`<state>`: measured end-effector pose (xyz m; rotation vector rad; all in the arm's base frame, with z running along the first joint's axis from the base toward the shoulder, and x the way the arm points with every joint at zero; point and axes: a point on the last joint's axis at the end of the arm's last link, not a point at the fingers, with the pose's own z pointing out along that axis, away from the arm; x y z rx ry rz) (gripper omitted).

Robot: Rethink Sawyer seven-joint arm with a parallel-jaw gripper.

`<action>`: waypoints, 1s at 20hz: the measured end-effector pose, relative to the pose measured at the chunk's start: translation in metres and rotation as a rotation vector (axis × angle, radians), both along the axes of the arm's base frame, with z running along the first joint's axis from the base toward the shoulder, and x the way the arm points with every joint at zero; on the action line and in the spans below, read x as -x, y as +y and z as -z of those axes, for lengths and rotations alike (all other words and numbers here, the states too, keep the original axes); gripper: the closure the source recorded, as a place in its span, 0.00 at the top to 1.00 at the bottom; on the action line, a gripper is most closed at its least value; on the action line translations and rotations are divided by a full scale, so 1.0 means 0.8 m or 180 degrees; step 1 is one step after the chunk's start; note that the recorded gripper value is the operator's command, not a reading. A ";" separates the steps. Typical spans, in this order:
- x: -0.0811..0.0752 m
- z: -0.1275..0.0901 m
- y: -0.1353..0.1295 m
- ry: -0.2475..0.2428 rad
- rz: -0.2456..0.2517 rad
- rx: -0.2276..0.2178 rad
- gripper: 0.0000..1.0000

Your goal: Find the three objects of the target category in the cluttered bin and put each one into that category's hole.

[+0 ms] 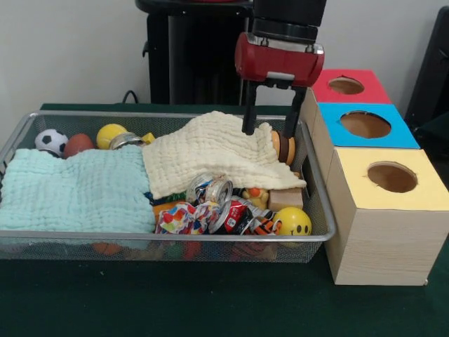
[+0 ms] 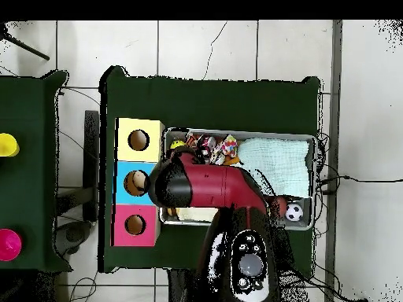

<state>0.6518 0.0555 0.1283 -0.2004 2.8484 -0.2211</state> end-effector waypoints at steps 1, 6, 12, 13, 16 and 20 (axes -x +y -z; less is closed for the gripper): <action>0.005 0.007 0.002 0.0039 -0.0006 -0.0003 1.00; 0.017 0.022 0.004 0.0132 0.0000 -0.0016 1.00; 0.031 0.042 0.004 0.0241 0.0003 -0.0028 1.00; 0.034 0.047 0.004 0.0254 0.0006 -0.0031 1.00; 0.039 0.060 -0.001 0.0238 0.0021 -0.0036 1.00; 0.040 0.084 -0.013 0.0086 0.0042 -0.0037 1.00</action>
